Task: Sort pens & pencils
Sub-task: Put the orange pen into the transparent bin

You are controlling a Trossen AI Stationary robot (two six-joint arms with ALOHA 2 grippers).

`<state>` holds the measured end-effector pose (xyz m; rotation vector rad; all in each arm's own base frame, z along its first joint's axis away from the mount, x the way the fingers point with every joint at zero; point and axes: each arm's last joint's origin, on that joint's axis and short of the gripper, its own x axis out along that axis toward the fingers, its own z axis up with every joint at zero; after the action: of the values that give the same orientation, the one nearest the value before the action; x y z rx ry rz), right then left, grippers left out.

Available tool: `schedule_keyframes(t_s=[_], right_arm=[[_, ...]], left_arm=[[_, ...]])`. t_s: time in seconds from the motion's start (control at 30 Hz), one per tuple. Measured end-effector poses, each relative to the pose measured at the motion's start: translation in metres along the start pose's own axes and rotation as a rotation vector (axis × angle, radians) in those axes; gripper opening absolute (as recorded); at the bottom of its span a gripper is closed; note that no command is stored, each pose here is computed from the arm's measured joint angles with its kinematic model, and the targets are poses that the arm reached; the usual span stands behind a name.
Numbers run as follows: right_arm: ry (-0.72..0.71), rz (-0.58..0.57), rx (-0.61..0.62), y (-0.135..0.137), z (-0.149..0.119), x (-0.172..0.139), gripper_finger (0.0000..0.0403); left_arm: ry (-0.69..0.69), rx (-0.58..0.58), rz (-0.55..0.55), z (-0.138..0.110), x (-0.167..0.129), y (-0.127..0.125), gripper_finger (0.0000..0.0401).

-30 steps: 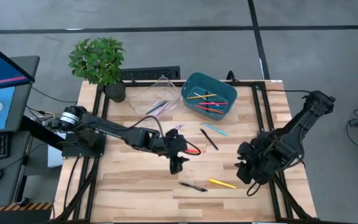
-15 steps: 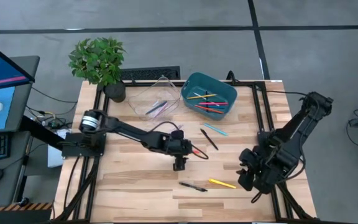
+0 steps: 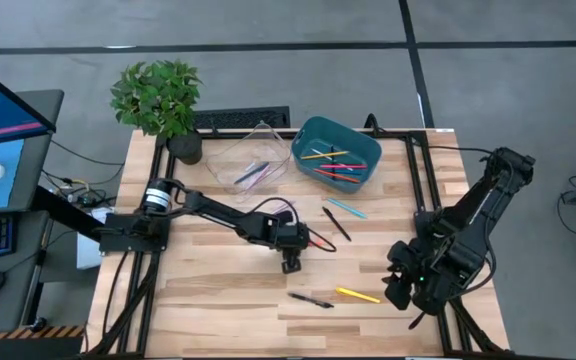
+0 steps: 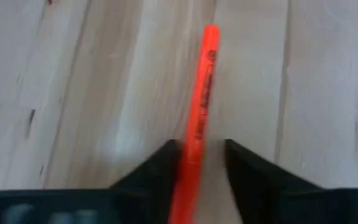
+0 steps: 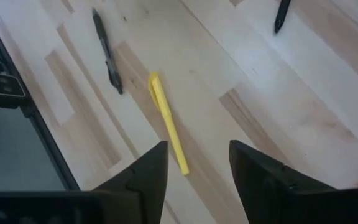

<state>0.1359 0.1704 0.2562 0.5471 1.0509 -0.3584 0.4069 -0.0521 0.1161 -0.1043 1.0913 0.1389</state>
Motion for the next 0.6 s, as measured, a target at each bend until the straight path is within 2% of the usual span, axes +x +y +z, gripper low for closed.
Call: schedule_keyframes(t_s=[0.1, 0.13, 0.23, 0.37, 0.43, 0.5, 0.6], right_arm=[[-0.003, 0.001, 0.002, 0.000, 0.000, 0.000, 0.0185], [-0.003, 0.001, 0.002, 0.000, 0.000, 0.000, 0.0183], [-0.004, 0.005, 0.004, 0.001, 0.000, 0.000, 0.0176], [-0.004, 0.015, 0.008, 0.002, 0.001, 0.000, 0.0167], [-0.005, 0.017, 0.009, 0.002, 0.001, 0.000, 0.0163], [-0.011, 0.017, 0.009, 0.002, 0.001, 0.000, 0.0159], [-0.045, 0.015, 0.009, 0.002, 0.002, 0.000, 0.0154]], left_arm=[[0.002, -0.057, 0.003, 0.000, 0.000, 0.000, 0.0034], [0.000, -0.077, 0.003, 0.000, 0.000, 0.000, 0.0022], [-0.011, -0.137, -0.001, 0.002, -0.001, 0.000, 0.0025], [-0.044, -0.173, -0.032, 0.015, -0.019, -0.007, 0.0020], [-0.098, -0.188, -0.059, 0.029, -0.043, -0.013, 0.0019], [-0.204, -0.211, -0.083, 0.049, -0.087, -0.014, 0.0019], [-0.319, -0.228, -0.029, 0.063, -0.144, -0.006, 0.0019]])
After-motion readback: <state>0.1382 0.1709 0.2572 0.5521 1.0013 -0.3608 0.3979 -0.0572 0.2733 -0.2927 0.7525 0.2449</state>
